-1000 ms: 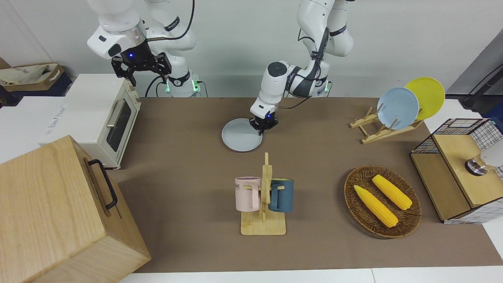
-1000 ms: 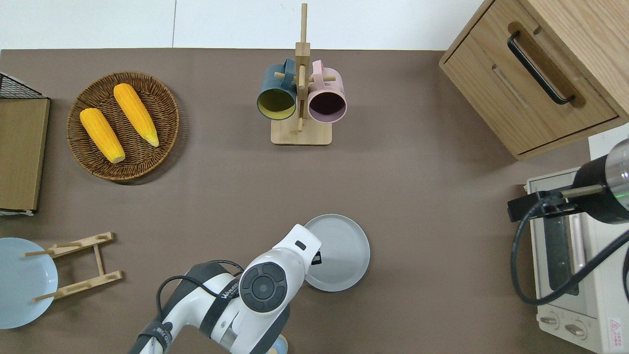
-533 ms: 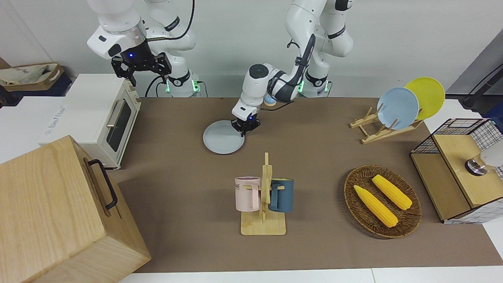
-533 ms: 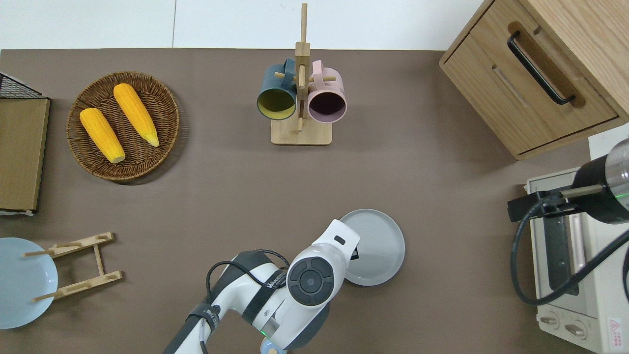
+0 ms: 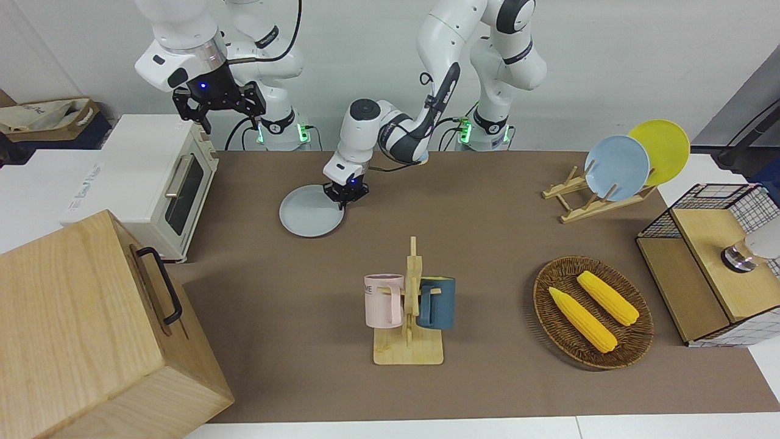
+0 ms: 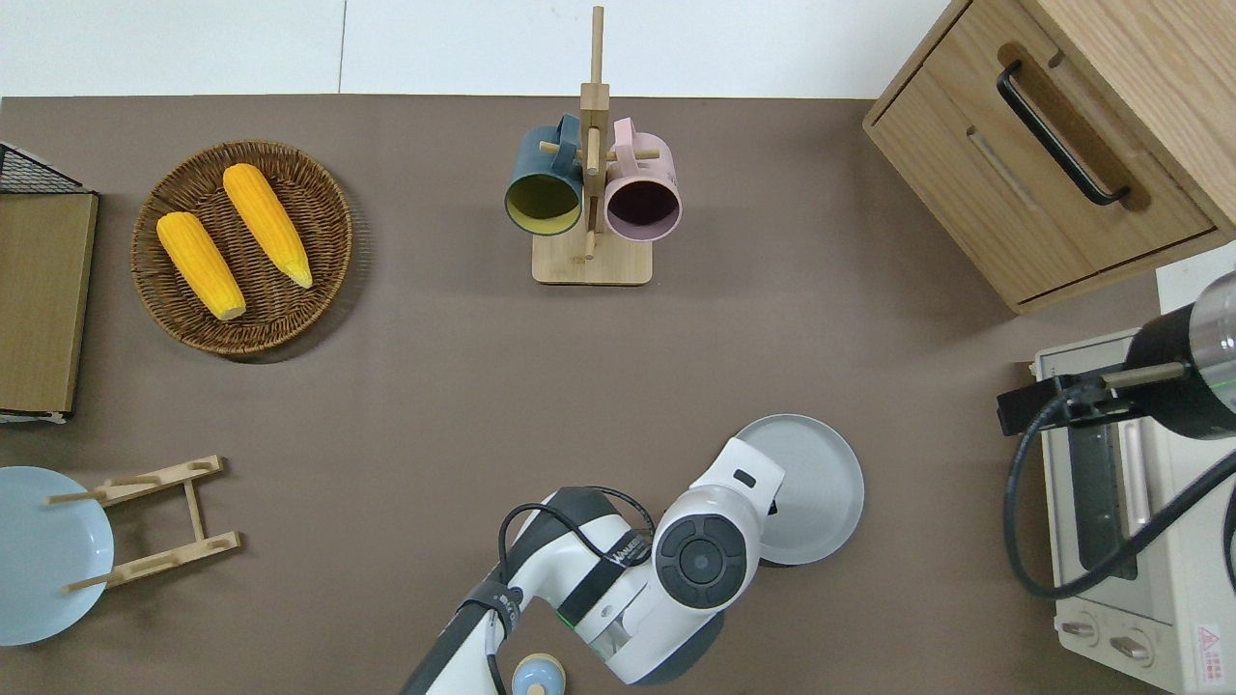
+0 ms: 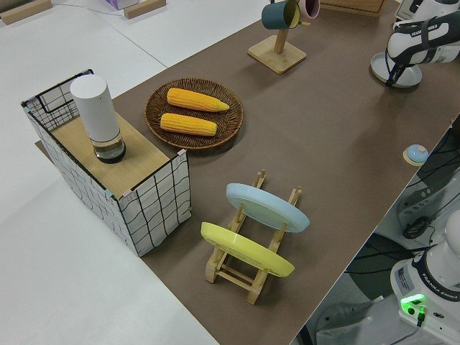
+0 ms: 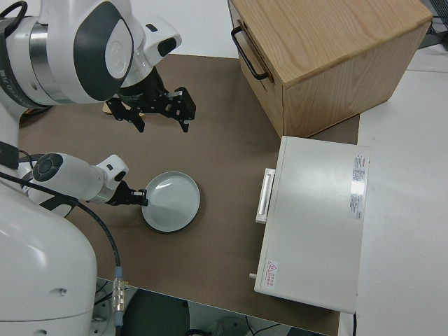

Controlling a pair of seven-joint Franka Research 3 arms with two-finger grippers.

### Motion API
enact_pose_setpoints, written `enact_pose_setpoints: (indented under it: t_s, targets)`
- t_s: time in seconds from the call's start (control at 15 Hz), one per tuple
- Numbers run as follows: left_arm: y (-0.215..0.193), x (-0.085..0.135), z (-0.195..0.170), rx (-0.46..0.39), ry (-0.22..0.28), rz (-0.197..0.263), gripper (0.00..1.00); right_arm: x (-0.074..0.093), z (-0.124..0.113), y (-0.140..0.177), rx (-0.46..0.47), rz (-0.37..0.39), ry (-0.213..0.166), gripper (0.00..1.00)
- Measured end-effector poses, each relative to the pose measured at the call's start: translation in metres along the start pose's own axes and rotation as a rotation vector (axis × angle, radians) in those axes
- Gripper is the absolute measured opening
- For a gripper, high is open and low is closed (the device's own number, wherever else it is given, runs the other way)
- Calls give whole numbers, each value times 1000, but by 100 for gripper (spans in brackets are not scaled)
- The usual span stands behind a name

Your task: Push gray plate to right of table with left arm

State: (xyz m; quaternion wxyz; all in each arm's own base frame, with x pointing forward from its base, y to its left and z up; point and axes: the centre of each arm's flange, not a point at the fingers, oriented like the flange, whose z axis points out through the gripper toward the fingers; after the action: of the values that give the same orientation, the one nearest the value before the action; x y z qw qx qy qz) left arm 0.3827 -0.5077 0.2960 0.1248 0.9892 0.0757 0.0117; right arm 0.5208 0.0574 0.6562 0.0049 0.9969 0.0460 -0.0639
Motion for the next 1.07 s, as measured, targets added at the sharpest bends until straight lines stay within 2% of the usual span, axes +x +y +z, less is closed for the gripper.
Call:
enact_pose_setpoints:
  t_s: [0.33,0.47,0.53,0.8,0.87,0.93,1.07]
  targets:
    - [3,2,0,10,-8,-1,2,0,0,0,0,0,0,99]
    - [3,5,0,26,-18,-5,5,0,0,0,0,0,0,99]
    - [1,8,1,35,-20,-10,17,0,0,0,0,0,0,99]
    - [-1,17,-6,62,-28,-17,80,0,0,0,0,0,0,99]
    - [-3,20,-10,76,-35,-12,93,0,0,0,0,0,0,99]
    - [-6,24,-15,90,-40,-2,100,0,0,0,0,0,0,99]
    - [-19,40,-36,112,-51,26,100,0,0,0,0,0,0,99]
